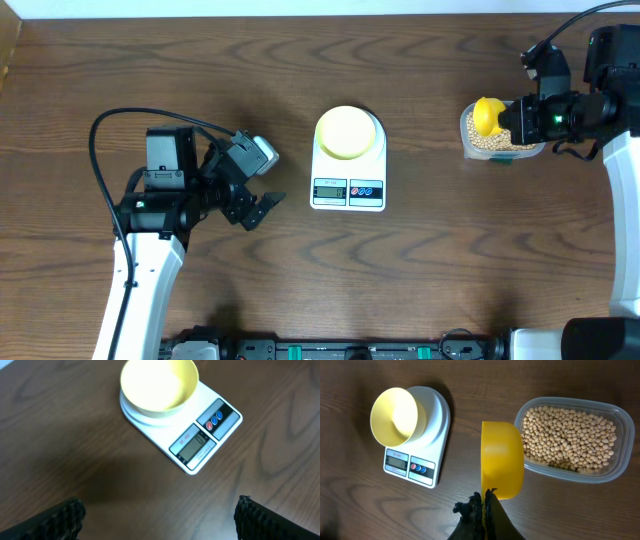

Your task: Scoop item into bowl and weigh 50g on scale

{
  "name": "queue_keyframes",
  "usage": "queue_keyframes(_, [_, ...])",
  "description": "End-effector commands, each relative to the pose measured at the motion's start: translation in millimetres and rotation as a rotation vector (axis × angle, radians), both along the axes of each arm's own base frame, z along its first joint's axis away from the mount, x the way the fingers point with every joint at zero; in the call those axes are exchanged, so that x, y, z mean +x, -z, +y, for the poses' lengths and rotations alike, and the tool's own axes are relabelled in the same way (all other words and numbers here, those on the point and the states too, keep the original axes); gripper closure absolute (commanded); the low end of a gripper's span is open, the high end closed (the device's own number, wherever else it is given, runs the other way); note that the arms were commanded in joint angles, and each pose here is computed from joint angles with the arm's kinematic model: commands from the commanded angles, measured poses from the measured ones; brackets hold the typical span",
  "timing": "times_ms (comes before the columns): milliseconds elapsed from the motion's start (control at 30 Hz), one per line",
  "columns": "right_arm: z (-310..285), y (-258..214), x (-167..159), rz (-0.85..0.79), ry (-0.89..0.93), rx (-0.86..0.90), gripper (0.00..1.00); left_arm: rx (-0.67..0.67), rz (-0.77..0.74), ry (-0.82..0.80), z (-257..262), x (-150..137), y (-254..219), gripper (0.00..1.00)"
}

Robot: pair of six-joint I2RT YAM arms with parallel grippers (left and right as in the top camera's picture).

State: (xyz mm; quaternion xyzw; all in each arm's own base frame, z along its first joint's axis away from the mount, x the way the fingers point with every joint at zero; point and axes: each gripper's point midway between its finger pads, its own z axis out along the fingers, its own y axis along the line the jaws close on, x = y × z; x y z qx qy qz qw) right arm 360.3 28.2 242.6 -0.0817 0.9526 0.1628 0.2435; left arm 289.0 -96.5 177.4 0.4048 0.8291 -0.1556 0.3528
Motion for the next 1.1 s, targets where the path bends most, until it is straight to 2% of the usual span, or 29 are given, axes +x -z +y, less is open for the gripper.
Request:
queue_keyframes(0, [4, -7, 4, -0.025, -0.018, 0.004, 0.99, 0.012, -0.017, 0.041, -4, 0, -3, 0.02])
queue_keyframes(533, [0, -5, 3, -0.019, -0.008, -0.017, 0.99, 0.011, -0.005, 0.064, -11, 4, 3, 0.03])
queue_keyframes(733, [0, -5, 3, -0.019, -0.008, -0.017, 0.99, -0.028, -0.011, 0.006, -12, 13, -3, 0.02])
queue_keyframes(1067, [0, -4, 2, -0.015, -0.008, -0.017, 0.99, -0.027, -0.001, 0.006, -12, 11, -2, 0.03])
